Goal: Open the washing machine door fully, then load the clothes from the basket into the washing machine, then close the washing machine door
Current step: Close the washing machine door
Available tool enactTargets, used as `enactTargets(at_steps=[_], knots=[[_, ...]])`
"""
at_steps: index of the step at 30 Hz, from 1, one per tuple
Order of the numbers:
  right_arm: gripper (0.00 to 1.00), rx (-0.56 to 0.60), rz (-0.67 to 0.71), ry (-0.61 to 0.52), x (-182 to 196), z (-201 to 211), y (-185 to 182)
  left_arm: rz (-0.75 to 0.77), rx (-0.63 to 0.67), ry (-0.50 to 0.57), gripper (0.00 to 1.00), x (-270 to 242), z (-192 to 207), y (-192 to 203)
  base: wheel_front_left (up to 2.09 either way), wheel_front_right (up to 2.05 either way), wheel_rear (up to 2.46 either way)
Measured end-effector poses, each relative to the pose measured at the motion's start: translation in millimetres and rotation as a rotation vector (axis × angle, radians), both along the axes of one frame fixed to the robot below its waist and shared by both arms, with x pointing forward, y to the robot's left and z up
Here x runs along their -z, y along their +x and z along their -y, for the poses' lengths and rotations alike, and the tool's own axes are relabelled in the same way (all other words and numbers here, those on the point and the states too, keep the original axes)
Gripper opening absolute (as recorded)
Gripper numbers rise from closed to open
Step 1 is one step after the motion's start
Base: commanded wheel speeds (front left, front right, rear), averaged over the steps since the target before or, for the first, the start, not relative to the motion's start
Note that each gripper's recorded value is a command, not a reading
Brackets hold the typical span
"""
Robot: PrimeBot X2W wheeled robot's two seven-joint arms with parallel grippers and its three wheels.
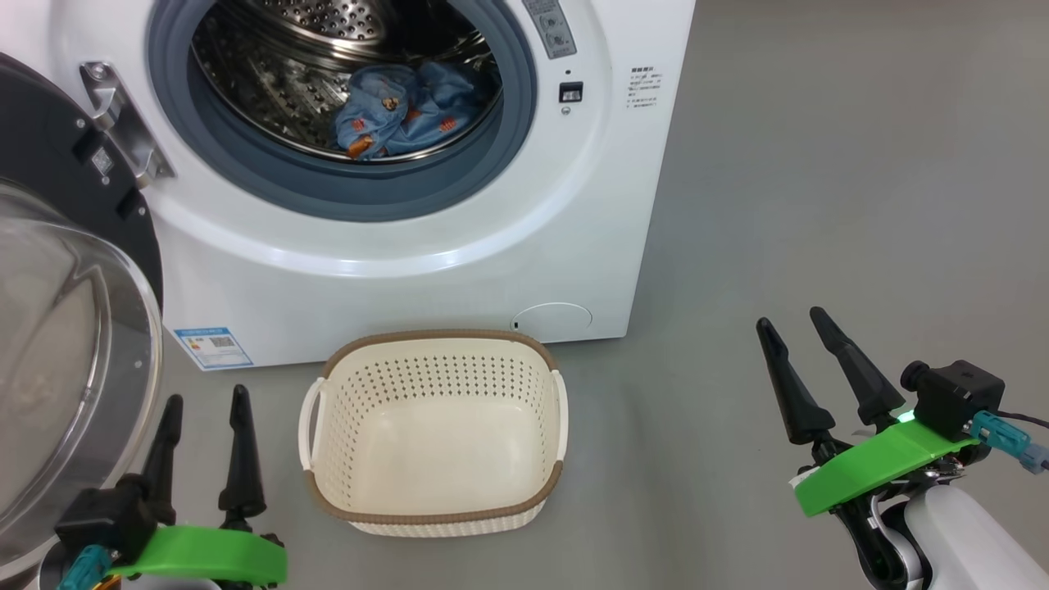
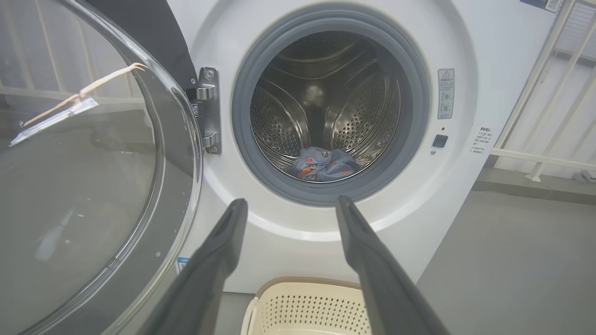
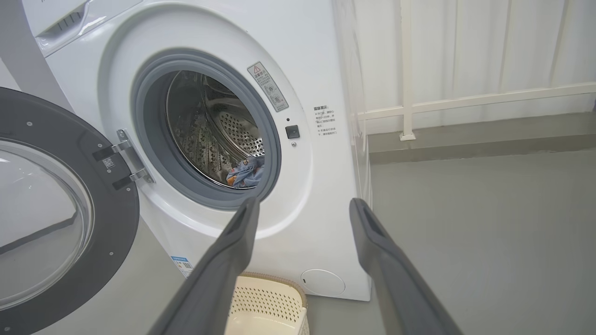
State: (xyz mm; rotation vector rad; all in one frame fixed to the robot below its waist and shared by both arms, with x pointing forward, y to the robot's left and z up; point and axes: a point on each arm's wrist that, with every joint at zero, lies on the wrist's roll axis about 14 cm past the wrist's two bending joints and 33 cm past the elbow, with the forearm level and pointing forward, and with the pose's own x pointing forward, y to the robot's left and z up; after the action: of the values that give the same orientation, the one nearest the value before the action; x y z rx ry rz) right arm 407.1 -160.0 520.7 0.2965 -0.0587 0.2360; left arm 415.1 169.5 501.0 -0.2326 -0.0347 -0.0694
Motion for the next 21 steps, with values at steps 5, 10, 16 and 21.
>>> enactTargets(at_steps=[5,10,16,21], knots=[[1.00,-0.001,0.006,-0.003,-2.2,0.1,-1.2,0.003,0.002,0.000,1.00,-1.2,0.9,-1.6,0.00,0.00,0.00],[1.00,-0.002,0.008,-0.006,-3.0,0.5,-1.4,0.003,0.000,-0.009,1.00,-1.8,0.5,-2.5,0.00,0.00,0.00],[1.00,-0.011,0.009,-0.006,-3.3,-2.6,-0.1,0.003,-0.010,-0.012,1.00,-1.7,-2.3,-5.3,0.00,0.00,0.00],[1.00,-0.025,0.013,-0.005,-4.8,-7.8,1.9,0.009,-0.028,-0.014,1.00,-4.0,-8.1,-9.0,0.00,0.00,0.00]])
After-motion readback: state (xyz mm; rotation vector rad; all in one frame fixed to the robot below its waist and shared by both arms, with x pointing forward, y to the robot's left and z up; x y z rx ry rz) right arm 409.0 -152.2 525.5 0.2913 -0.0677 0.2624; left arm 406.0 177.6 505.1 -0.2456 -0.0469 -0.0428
